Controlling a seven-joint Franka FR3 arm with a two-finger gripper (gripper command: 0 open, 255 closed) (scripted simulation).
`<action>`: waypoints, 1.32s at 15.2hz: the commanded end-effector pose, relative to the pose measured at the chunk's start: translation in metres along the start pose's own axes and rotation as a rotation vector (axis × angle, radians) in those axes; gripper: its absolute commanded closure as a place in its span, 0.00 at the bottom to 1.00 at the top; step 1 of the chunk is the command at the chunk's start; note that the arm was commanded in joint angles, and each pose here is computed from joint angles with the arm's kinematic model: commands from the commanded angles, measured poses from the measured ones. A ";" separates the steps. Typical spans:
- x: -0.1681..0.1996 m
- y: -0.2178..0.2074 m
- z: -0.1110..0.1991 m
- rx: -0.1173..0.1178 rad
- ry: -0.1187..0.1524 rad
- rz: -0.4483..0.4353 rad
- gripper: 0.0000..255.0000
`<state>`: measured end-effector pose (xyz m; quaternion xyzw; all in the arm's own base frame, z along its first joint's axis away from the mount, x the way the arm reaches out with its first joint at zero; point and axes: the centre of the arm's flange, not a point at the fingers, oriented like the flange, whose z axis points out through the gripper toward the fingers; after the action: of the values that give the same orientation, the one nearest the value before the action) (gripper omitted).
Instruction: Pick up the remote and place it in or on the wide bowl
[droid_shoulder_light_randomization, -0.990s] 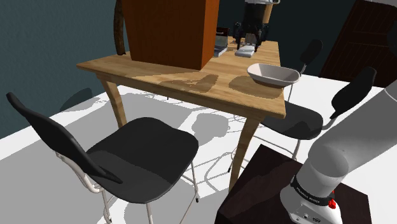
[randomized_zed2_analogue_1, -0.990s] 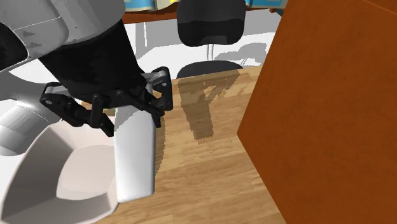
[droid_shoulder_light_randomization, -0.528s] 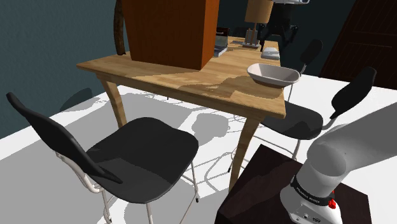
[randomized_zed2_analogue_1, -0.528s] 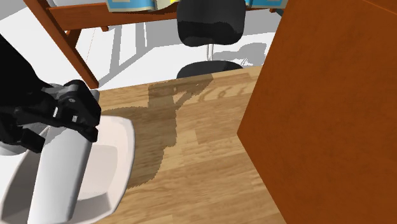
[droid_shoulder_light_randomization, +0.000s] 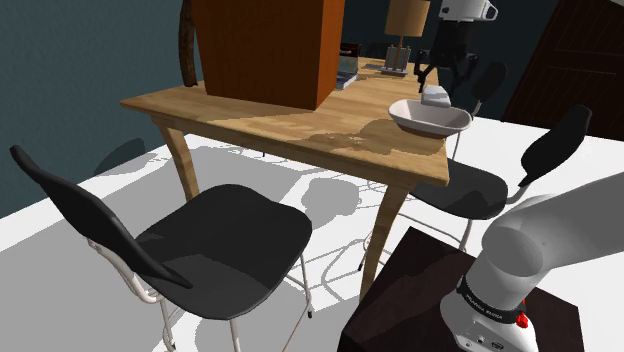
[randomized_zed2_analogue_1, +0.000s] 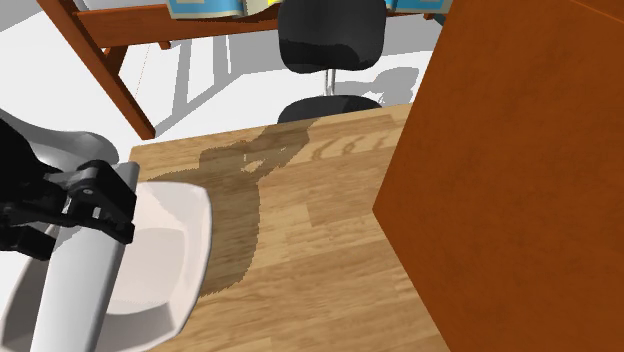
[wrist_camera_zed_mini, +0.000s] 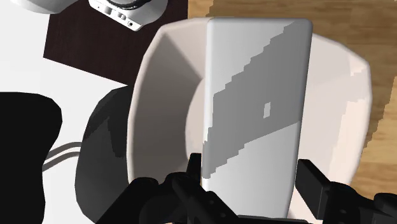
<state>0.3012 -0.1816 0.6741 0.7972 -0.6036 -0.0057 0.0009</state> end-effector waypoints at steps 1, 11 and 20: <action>0.000 0.000 0.010 0.000 0.000 0.000 1.00; 0.000 0.000 0.045 0.000 0.000 0.000 1.00; 0.001 0.000 0.045 0.001 0.000 0.000 0.00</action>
<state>0.3010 -0.1819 0.6292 0.7973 -0.6036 -0.0054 0.0008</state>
